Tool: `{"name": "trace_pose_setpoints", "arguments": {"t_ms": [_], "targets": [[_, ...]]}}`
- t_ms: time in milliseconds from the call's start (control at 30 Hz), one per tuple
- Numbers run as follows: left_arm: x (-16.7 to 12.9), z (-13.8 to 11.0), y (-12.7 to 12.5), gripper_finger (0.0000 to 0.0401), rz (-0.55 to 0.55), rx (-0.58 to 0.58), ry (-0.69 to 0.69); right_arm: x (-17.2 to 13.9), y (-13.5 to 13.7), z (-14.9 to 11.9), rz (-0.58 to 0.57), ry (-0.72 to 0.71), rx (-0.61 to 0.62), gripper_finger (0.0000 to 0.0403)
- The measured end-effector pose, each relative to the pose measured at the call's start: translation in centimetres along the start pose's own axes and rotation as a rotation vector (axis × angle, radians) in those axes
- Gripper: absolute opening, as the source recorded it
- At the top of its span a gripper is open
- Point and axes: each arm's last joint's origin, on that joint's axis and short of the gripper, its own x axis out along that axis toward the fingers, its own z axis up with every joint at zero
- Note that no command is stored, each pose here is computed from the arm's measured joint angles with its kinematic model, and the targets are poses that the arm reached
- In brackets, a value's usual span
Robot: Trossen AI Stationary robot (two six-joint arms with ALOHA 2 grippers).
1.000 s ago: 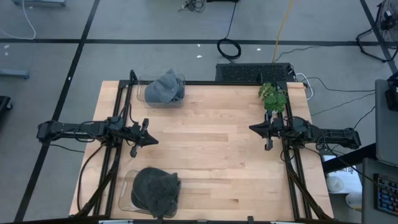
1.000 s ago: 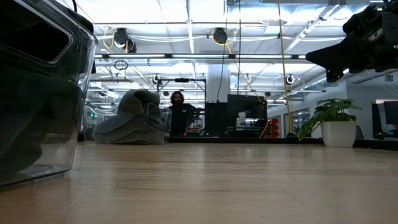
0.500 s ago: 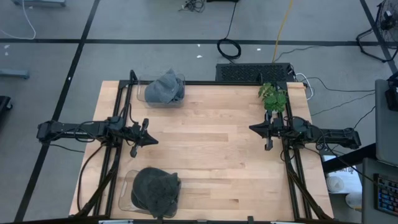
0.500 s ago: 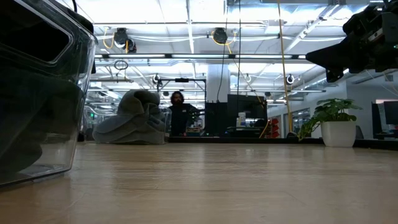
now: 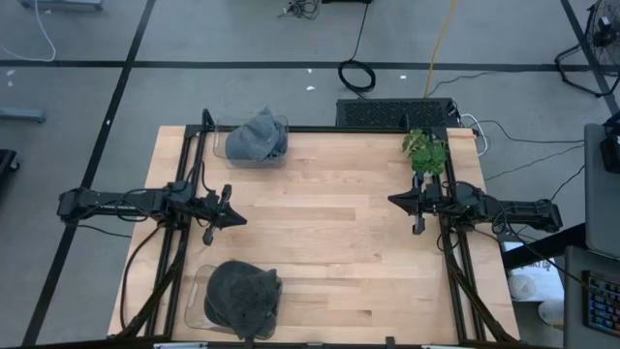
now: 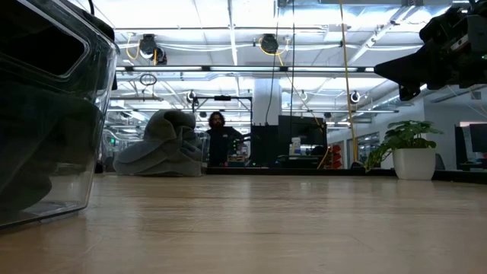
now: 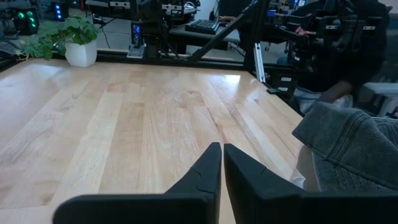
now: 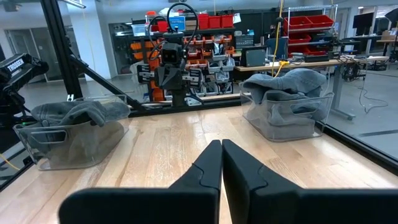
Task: Pick & Place hat
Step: Return to Home Position
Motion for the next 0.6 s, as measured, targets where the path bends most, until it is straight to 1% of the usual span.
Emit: {"name": "trace_pose_setpoints", "arguments": {"t_ms": [367, 600], "targets": [[0.00, 0.00, 0.00, 0.0007, 0.000, 0.000, 0.000, 0.00, 0.00, 0.00, 0.000, 0.000, 0.000, 0.0004], [0.00, -0.01, 0.00, 0.0019, 0.000, 0.000, 0.001, 0.00, 0.00, 0.00, 0.000, 0.000, 0.000, 0.0004]]}}
